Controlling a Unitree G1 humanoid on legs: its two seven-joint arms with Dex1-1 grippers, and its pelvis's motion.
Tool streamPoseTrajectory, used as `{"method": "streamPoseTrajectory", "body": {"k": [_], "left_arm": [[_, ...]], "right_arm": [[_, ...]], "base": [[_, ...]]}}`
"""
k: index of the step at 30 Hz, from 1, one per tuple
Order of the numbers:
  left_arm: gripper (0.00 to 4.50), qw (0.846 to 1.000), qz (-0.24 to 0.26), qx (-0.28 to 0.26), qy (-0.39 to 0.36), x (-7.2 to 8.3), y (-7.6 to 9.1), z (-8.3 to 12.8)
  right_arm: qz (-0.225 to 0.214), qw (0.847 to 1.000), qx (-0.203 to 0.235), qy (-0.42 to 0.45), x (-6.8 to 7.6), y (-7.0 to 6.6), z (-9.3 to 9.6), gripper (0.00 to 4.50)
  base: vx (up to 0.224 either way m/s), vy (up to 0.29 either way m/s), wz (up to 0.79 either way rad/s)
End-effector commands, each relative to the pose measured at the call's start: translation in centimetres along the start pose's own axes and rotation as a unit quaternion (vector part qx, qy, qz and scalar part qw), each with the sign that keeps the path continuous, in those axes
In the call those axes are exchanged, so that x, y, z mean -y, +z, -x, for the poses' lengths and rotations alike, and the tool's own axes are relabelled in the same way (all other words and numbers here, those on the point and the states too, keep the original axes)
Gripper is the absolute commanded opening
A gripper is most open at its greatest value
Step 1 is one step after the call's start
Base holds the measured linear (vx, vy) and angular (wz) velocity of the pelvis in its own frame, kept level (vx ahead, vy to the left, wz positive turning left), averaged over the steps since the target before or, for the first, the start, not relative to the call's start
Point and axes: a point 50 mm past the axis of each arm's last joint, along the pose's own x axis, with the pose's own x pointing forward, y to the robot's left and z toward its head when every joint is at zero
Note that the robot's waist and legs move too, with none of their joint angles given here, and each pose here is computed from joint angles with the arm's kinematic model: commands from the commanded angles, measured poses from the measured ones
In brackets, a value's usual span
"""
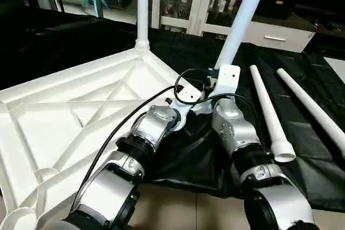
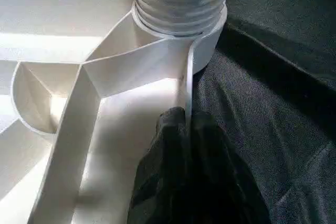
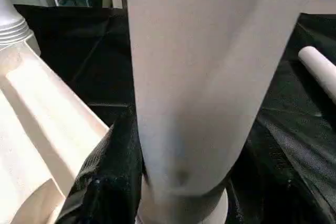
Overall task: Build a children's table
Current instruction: Insert table leg to table base
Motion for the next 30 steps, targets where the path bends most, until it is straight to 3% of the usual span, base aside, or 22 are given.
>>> {"method": "streamPoseTrajectory", "body": {"k": [1,22,23,25,30], "left_arm": [[0.0,0.988,-0.041,0.141,0.056,-2.2,6.6,2.1],[0.0,0.989,-0.045,0.132,0.047,-2.6,6.1,2.1],[0.0,0.989,-0.045,0.132,0.047,-2.6,6.1,2.1],[0.0,0.989,-0.045,0.131,0.047,-2.6,6.1,2.1],[0.0,0.989,-0.046,0.131,0.047,-2.6,6.1,2.1]], "right_arm": [[0.005,0.977,-0.195,-0.087,4.2,-9.3,1.9,1.86],[-0.007,0.984,-0.167,-0.058,3.9,-8.3,1.2,1.86],[-0.007,0.984,-0.166,-0.058,3.9,-8.2,1.2,2.42],[-0.006,0.985,-0.164,-0.057,3.9,-8.1,1.1,2.42],[0.001,0.986,-0.16,-0.05,3.8,-7.9,1.0,2.92]], "base": [[0.0,0.0,0.0],[0.0,0.0,0.0],[0.0,0.0,0.0],[0.0,0.0,0.0],[0.0,0.0,0.0]]}}
